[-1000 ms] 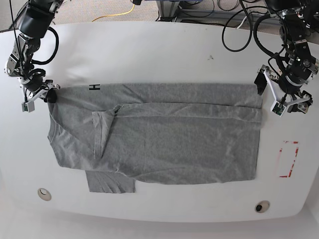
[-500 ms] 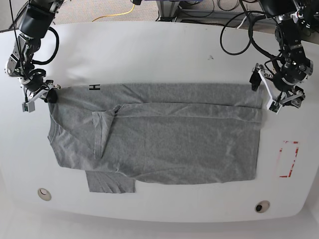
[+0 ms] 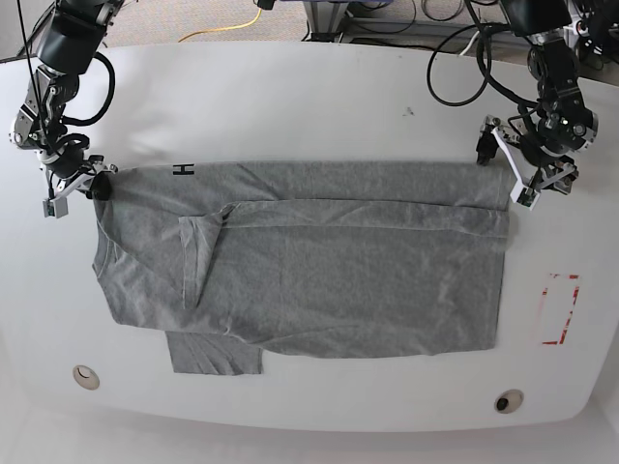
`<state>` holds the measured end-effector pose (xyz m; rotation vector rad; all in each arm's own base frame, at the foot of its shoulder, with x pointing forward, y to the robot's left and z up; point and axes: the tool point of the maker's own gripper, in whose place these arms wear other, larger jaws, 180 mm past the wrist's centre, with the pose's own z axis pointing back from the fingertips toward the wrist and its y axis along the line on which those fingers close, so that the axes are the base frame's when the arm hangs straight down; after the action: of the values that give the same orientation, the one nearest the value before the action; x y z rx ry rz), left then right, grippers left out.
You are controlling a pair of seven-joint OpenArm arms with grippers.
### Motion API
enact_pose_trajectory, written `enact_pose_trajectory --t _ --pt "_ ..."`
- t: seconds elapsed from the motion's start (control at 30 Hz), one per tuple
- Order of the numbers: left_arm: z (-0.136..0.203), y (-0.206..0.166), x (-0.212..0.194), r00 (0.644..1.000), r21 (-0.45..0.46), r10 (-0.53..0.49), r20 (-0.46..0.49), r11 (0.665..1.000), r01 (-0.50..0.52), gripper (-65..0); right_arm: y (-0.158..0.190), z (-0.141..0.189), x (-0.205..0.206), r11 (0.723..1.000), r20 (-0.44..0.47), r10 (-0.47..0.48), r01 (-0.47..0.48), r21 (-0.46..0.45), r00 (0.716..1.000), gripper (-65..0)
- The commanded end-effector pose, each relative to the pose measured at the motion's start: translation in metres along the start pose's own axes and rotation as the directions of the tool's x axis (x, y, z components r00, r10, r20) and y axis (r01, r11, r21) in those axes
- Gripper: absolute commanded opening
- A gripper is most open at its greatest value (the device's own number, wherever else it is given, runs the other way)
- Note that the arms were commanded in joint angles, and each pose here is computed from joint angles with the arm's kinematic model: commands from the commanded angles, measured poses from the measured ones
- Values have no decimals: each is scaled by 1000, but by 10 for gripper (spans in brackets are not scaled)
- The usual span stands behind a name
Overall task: Layout the t-shirt on the table in an organized manner, then fold the t-shirt properly
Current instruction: 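Grasp the folded edge corners with both grippers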
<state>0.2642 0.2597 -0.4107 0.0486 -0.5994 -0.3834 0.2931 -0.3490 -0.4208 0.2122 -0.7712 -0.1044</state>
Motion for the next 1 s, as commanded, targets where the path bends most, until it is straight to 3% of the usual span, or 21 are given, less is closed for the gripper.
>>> enact_pose_trajectory --t 0.0,0.23,0.3,0.53,0.63,0.97 --pt "0 7 11 999 12 -4 35 1000 4 0 -4 6 19 1000 43 21 -21 -4 999 -583" --pt "-11 0 -3 1000 -23 14 -2 1000 -14 -1 -1 5 22 1000 62 1 -2 12 998 -583" --pt "-13 -4 -4 1000 -35 8 -10 999 -9 -63 0 6 24 1000 73 -10 8 21 997 -583" --pt "-16 -11 -3 1000 -53 -7 -12 999 6 -512 2 9 22 999 84 -34 31 37 996 -583" --pt "-16 -11 -3 1000 -53 -7 -12 999 6 -650 1 9 21 999 80 -32 29 35 996 -583" --pt "0 -9 -6 999 -22 -48 -9 999 48 -650 -2 15 10 1000 43 -20 19 21 999 -591"
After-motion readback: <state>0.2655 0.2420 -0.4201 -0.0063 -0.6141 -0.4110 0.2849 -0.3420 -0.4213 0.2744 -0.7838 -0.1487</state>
